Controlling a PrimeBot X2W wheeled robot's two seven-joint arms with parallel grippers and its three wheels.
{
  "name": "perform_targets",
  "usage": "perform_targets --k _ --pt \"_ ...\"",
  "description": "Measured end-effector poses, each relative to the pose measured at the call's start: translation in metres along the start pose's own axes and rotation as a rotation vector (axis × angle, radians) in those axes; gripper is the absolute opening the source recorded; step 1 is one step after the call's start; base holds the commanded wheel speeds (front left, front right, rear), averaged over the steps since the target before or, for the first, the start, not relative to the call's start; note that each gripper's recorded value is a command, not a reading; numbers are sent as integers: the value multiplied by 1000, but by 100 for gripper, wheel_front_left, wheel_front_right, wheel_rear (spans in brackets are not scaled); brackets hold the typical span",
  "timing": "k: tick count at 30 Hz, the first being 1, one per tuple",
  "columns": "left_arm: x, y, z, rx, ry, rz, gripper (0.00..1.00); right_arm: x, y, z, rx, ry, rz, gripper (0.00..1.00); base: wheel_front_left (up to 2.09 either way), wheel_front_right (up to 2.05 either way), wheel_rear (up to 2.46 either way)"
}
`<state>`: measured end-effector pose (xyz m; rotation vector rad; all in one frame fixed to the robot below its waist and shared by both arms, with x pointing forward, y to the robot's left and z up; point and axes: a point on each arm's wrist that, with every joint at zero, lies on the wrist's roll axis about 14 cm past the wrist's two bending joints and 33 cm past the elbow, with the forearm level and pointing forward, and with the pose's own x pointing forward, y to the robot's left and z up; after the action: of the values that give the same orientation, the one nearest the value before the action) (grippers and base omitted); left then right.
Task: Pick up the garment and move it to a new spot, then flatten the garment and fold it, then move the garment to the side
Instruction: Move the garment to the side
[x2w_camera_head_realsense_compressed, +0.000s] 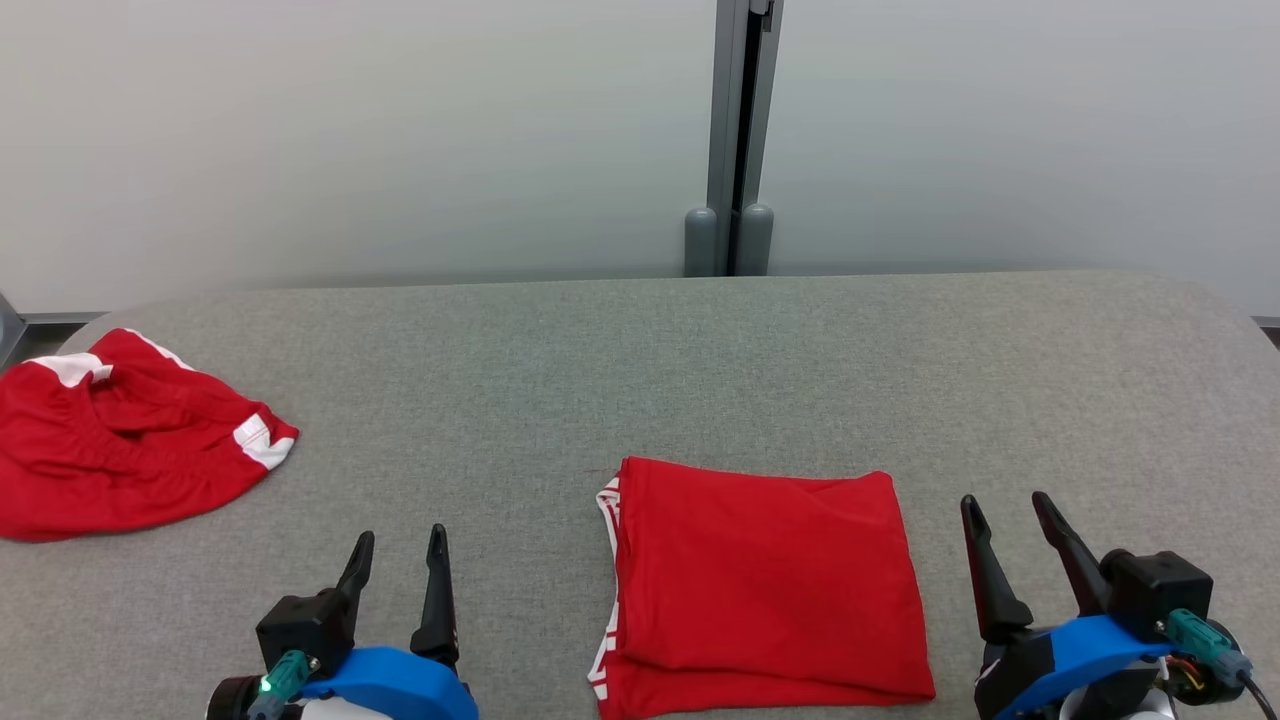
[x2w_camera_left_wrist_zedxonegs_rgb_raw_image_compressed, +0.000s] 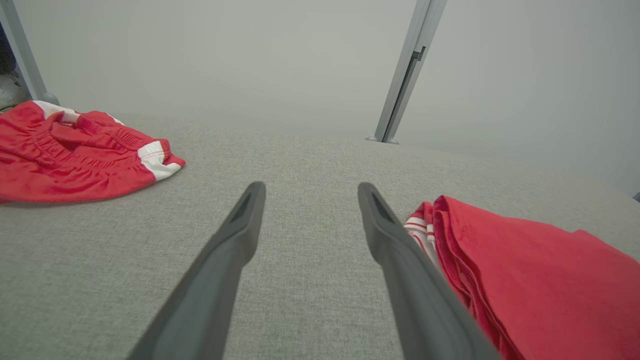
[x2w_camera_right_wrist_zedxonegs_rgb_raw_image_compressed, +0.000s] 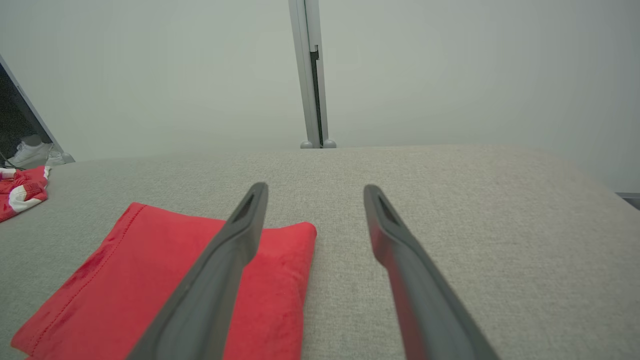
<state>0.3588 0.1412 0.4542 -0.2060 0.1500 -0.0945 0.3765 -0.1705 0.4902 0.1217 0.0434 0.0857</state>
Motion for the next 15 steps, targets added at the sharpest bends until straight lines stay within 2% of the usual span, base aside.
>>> perform_targets --k 11,15 --pt "0 0 1 -1 -4 -1 100 4 3 -2 -13 13 10 100 0 0 0" --pt "0 -1 1 6 -4 -4 100 4 2 -15 -8 77 7 100 0 0 0"
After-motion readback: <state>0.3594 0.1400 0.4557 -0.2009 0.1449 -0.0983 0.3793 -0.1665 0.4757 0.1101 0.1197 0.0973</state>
